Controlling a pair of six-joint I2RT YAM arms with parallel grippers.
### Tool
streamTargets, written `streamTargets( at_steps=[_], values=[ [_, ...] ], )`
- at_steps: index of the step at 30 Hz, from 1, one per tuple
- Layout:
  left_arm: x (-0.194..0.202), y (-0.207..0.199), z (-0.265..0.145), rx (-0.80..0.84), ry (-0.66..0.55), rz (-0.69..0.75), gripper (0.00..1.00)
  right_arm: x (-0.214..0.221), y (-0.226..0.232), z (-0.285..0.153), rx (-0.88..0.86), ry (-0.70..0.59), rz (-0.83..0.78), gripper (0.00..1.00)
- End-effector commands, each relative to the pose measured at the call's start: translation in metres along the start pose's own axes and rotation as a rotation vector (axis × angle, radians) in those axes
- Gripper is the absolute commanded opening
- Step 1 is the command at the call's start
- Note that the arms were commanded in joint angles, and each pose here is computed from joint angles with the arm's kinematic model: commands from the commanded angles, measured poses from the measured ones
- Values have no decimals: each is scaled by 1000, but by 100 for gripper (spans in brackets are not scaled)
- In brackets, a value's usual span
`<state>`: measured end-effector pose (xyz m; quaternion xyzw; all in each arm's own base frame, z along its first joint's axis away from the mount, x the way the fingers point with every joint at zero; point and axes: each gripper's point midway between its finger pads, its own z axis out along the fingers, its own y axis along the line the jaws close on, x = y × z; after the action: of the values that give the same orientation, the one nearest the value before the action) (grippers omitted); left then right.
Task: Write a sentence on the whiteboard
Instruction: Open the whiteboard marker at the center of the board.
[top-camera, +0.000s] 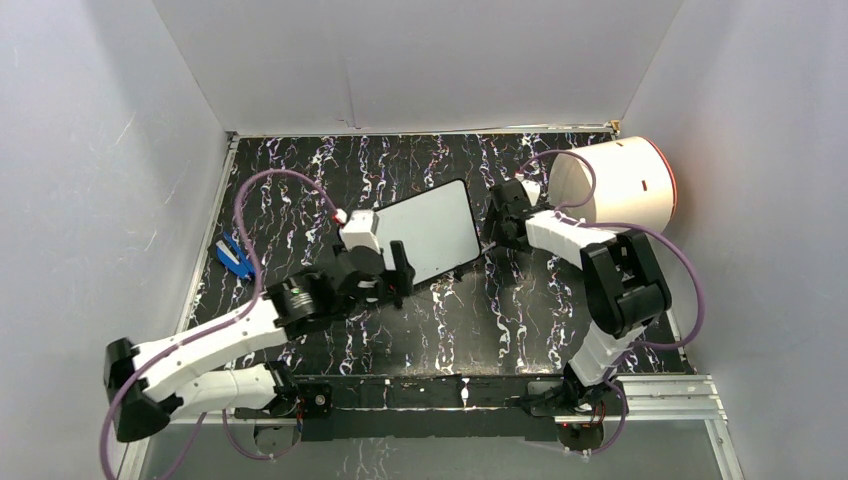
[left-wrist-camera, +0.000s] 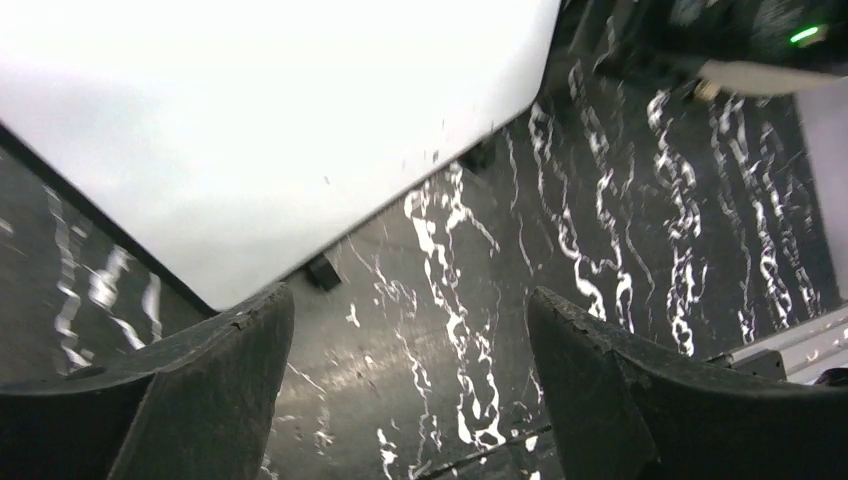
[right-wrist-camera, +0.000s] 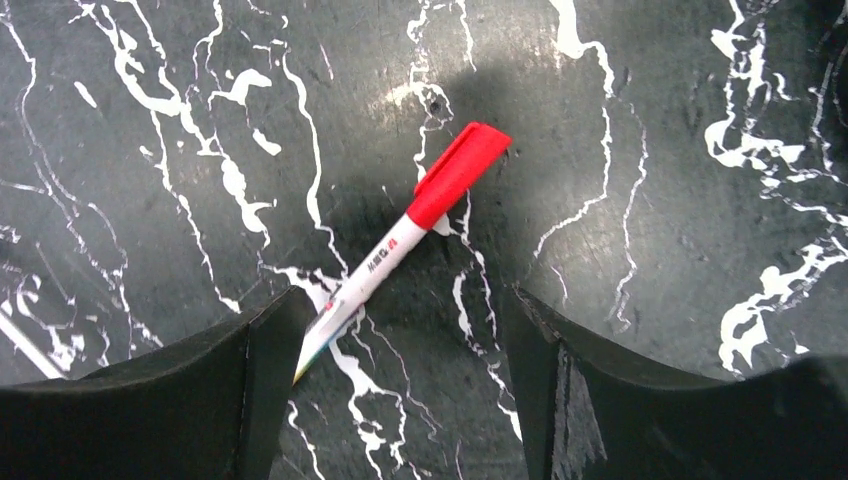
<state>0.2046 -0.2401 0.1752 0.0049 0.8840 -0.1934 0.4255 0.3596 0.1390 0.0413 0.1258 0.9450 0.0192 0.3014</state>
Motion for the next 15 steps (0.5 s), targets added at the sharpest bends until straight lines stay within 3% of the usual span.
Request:
streamTargets(
  at_steps=[1,10,15],
  values=[
    [-71,26,-41,-58,-193,161,84,-15,11,9,13,-19,41,78],
    [-134,77,-98,-191,-425,176,85,13,3,27,81,106,-5,68],
    [-135,101,-113,-246,-486,117,84,36,-20,23,129,155,-82,49]
  ],
)
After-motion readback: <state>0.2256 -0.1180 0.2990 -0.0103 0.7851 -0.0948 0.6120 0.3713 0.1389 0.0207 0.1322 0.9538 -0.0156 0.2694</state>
